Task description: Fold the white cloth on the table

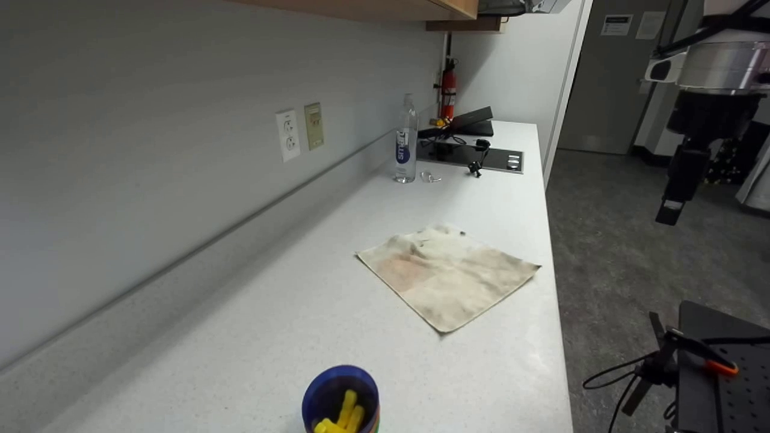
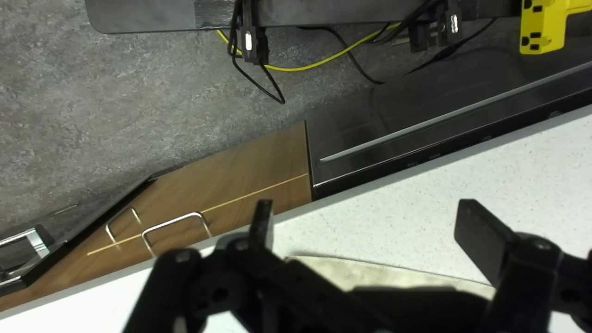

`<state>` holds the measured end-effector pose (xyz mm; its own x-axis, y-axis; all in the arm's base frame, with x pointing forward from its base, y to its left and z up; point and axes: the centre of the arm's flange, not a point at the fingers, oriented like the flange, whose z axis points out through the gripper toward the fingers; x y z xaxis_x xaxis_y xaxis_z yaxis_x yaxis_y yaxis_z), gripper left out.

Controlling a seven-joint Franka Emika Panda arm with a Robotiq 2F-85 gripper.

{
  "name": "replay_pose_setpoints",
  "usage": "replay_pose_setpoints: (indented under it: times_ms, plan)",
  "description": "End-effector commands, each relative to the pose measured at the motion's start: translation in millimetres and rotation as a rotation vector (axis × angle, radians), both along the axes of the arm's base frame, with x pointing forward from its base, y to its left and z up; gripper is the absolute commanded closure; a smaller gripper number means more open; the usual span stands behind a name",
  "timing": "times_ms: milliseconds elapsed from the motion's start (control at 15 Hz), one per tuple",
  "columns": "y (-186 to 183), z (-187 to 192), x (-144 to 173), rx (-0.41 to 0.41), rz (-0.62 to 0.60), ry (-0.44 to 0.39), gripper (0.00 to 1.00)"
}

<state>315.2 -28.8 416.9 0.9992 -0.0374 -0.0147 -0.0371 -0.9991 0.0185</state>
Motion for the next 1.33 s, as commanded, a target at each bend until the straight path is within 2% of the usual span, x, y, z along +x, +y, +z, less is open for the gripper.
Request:
replay_pose_setpoints:
  times_ms: [0, 467, 933, 1067, 1133, 1267]
  plan:
    - [8, 10, 10, -0.024, 0.011, -0.005, 0.00]
    - [9, 20, 59, -0.024, 0.048, -0.010, 0.00]
    - [11, -7, 116, -0.003, 0.084, -0.116, 0.00]
    - [10, -11, 121, -0.015, 0.081, -0.122, 0.00]
    - [11, -10, 103, -0.020, 0.066, -0.110, 0.00]
    - [11, -16, 111, -0.019, 0.067, -0.107, 0.00]
